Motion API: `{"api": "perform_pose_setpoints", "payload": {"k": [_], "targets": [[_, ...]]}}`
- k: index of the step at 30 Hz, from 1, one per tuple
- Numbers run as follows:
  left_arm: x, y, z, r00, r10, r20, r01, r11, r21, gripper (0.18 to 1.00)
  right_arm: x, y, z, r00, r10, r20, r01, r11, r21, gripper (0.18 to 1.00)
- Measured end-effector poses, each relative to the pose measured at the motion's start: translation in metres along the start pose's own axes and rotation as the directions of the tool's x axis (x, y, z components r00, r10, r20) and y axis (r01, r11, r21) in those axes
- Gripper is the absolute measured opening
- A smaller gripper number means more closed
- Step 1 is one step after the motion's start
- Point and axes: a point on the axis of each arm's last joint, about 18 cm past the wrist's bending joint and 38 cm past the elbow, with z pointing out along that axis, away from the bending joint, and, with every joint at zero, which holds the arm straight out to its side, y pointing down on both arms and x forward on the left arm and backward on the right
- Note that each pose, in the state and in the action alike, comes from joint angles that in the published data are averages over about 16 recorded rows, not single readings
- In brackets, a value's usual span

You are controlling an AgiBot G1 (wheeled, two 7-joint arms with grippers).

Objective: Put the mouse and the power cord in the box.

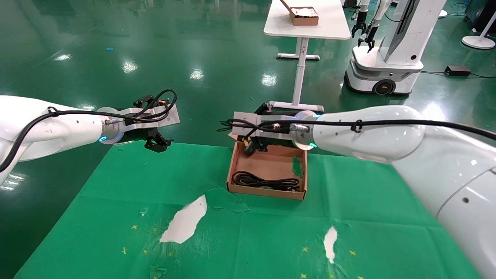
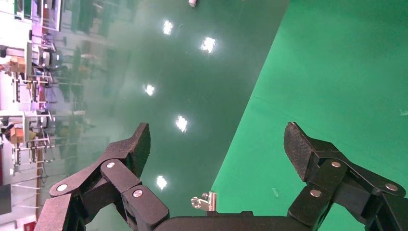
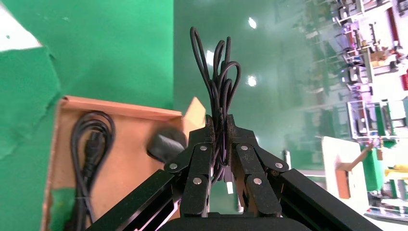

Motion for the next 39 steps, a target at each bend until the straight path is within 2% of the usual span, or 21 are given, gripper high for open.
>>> {"api": "perform_pose_setpoints", "payload": {"k": [13, 22, 32, 39], "targets": [[0.0, 0.001, 0.0, 1.0, -0.001, 0.0, 0.001, 1.0, 0.001, 1.0, -0.029, 0.047, 0.006, 0.999, 0.04, 0.037, -0.035, 0.991, -0.129, 0.219], [0.0, 0.001, 0.0, 1.0, -0.002, 0.0, 0.002, 1.0, 0.001, 1.0, -0.032, 0.055, 0.005, 0.998, 0.044, 0.033, -0.038, 0.987, -0.154, 0.245], [0.0, 0.0, 0.0, 1.0, -0.001, 0.0, 0.001, 1.0, 0.002, 1.0, -0.032, 0.051, 0.005, 0.998, 0.045, 0.039, -0.039, 0.989, -0.14, 0.363], [0.0, 0.0, 0.0, 1.0, -0.001, 0.0, 0.001, 1.0, 0.002, 1.0, -0.043, 0.052, 0.002, 0.991, 0.114, 0.064, -0.107, 0.989, -0.103, 0.496]]}}
